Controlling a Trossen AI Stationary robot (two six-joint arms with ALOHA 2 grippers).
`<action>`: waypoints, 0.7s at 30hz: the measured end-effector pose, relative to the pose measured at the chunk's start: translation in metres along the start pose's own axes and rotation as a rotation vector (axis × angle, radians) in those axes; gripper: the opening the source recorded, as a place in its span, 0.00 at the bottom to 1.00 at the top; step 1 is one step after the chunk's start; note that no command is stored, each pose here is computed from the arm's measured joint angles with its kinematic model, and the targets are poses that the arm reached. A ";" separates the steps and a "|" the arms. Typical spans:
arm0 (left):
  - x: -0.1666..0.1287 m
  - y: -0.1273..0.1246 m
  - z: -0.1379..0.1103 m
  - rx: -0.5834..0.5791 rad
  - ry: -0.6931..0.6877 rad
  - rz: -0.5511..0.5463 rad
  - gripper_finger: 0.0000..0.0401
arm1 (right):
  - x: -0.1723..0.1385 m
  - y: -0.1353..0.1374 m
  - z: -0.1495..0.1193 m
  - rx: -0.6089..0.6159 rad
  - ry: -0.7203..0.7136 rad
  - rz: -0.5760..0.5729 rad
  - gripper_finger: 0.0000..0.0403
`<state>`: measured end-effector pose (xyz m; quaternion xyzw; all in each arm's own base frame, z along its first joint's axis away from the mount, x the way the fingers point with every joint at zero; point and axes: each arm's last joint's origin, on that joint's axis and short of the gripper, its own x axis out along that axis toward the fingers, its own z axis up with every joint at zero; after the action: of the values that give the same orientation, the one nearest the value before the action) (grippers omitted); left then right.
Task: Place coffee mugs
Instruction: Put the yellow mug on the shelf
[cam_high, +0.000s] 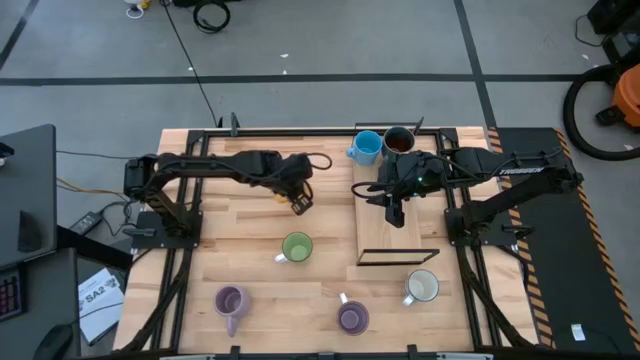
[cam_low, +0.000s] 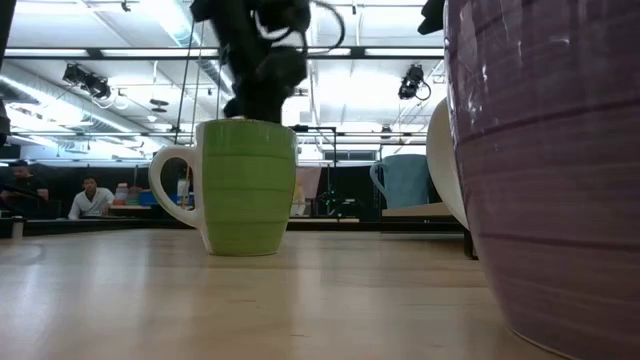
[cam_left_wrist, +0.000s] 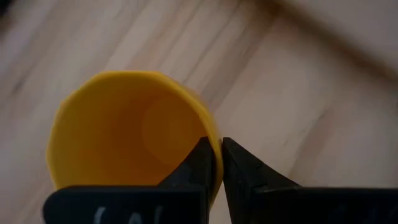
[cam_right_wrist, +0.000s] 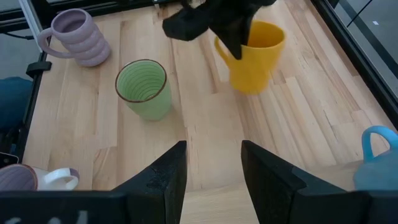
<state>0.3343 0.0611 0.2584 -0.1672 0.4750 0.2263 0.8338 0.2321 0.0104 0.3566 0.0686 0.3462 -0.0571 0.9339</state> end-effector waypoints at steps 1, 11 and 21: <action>-0.004 -0.001 0.005 0.001 -0.024 -0.011 0.06 | 0.000 0.000 0.000 0.000 0.000 0.000 0.39; -0.025 -0.025 0.053 0.116 -0.182 -0.099 0.06 | -0.008 0.000 -0.001 -0.033 -0.018 0.025 0.39; 0.001 -0.051 0.102 0.243 -0.221 -0.120 0.07 | -0.055 -0.007 -0.006 -0.064 -0.148 0.046 0.39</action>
<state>0.4351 0.0693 0.3110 -0.0673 0.3936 0.1341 0.9069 0.1852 0.0082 0.3875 0.0420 0.2763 -0.0296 0.9597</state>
